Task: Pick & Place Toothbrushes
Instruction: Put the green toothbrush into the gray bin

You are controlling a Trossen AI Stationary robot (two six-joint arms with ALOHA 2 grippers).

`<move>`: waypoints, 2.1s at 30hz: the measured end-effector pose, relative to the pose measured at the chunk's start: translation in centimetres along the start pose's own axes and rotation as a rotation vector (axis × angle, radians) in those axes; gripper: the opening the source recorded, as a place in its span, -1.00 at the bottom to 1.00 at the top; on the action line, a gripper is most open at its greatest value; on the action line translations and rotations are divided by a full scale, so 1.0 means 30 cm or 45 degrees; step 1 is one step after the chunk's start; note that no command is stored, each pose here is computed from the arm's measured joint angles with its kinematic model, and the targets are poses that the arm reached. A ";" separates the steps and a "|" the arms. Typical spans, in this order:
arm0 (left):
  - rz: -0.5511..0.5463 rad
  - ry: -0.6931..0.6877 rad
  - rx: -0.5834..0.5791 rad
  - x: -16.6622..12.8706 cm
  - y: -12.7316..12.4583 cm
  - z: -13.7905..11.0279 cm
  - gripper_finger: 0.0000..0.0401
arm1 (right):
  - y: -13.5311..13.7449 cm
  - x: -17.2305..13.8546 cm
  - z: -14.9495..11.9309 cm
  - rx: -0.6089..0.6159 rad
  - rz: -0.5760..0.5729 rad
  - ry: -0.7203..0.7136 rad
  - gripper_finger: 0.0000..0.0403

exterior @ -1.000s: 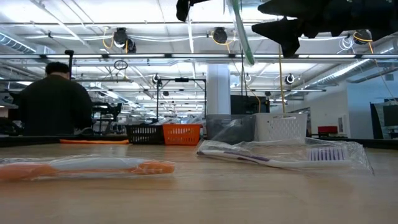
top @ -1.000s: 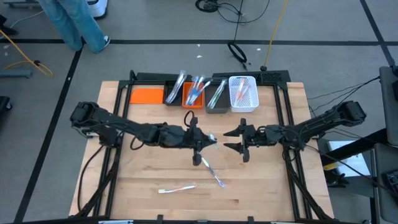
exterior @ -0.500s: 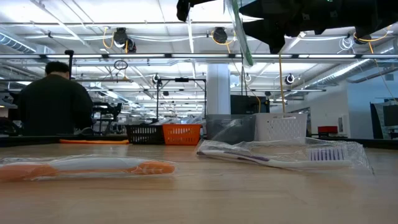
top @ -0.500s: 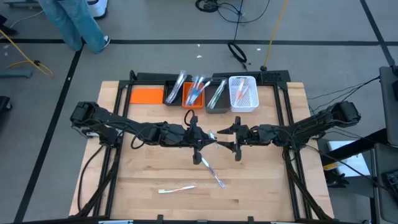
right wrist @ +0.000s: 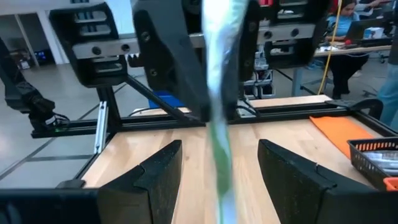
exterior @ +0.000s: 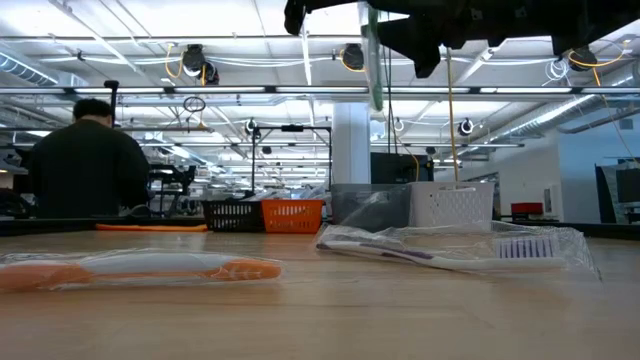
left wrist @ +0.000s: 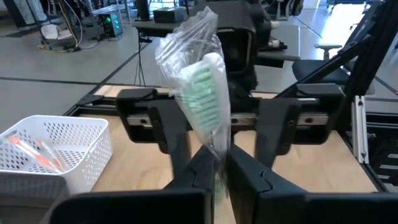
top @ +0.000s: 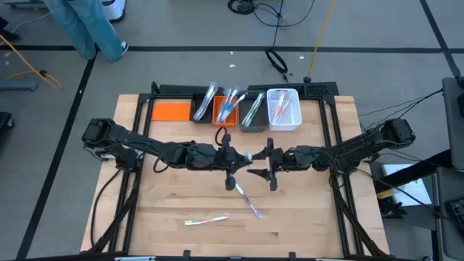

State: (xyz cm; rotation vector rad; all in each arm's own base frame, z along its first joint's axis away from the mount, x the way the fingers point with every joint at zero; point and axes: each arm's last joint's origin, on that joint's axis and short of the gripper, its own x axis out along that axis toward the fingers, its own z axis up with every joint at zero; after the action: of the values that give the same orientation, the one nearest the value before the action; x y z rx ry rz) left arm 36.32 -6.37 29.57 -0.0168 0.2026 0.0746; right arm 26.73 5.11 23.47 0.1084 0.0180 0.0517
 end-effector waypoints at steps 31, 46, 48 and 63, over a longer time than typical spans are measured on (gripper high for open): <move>0.014 0.000 0.008 0.004 0.014 0.001 -0.85 | -0.001 -0.001 0.012 -0.081 -0.007 -0.047 -0.92; 0.028 -0.002 0.116 0.003 0.012 0.001 -0.55 | -0.006 0.000 0.005 -0.087 -0.014 -0.020 -0.93; 0.052 -0.002 0.118 0.002 0.014 0.001 -0.42 | -0.007 0.000 0.005 -0.087 -0.014 -0.020 -0.93; 0.182 -0.012 0.103 0.002 0.026 0.004 0.34 | -0.012 -0.003 0.010 -0.092 -0.026 -0.021 -0.93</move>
State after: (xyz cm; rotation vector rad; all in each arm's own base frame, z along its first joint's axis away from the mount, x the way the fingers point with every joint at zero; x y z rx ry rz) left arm 36.36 -5.58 29.66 0.0786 0.1973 0.2090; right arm 26.67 4.71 23.74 0.0368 0.0005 0.0307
